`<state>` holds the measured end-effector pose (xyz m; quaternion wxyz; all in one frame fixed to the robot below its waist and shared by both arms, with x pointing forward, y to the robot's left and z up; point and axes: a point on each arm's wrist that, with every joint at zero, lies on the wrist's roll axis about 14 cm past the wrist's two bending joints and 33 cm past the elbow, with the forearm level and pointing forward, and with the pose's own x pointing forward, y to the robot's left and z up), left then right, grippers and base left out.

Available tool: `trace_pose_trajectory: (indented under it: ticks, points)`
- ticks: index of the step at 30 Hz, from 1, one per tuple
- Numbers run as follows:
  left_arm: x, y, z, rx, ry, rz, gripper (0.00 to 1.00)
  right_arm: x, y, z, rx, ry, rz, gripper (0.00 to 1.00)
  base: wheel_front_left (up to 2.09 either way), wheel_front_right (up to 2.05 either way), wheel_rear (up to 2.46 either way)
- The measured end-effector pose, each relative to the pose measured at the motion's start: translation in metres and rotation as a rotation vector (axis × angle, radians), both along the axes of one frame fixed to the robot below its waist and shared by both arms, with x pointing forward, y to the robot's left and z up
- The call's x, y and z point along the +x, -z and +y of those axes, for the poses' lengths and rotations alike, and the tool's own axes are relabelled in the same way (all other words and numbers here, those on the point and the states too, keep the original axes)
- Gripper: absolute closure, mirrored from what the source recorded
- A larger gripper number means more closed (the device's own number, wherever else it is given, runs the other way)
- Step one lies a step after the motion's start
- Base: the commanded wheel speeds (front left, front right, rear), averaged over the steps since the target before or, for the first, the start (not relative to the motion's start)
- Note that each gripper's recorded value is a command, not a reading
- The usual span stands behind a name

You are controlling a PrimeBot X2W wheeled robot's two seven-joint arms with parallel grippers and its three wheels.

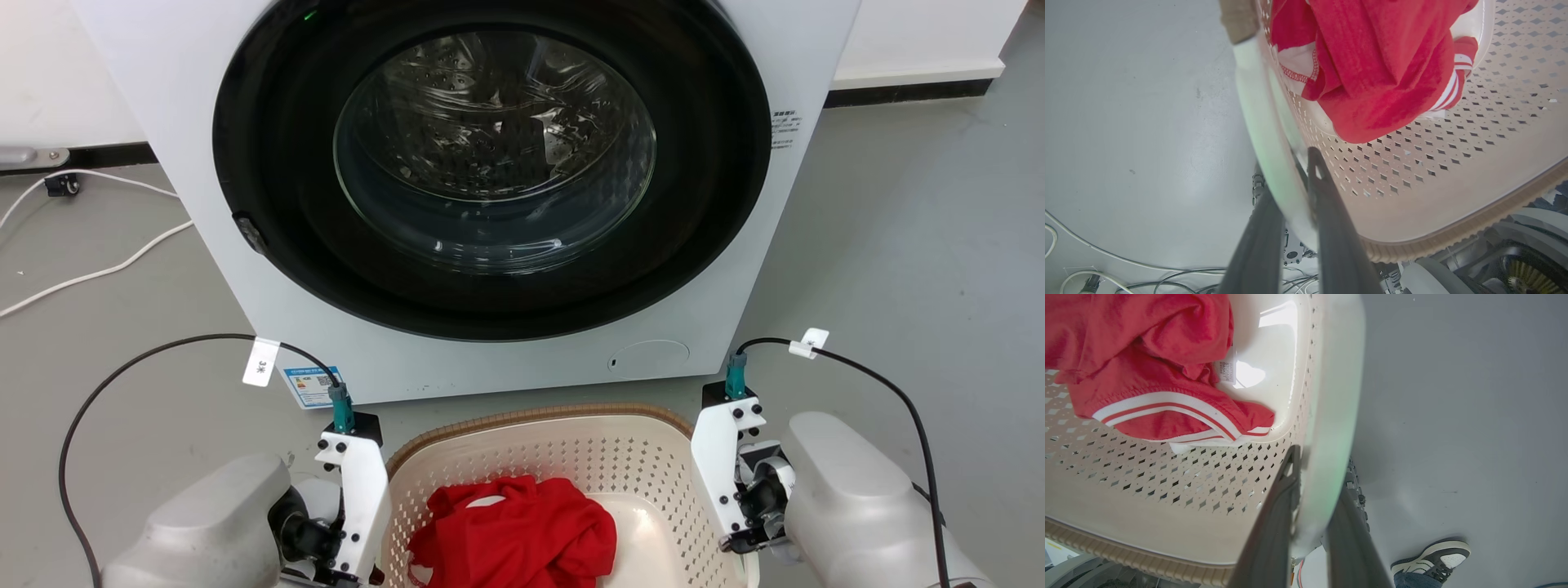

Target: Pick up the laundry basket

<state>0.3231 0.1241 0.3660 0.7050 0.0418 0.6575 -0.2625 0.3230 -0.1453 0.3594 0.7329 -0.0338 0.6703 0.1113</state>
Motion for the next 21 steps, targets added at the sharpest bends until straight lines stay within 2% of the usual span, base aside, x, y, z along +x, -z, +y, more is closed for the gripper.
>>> trace_pose_trajectory:
  ticks: [21]
  points:
    - [-0.0004, 0.0036, 0.0032, 0.012, -0.019, 0.011, 1.00, -0.0046, 0.0044, 0.0018, 0.010, 0.005, 0.018, 1.00, 0.00, 0.00, 0.00]
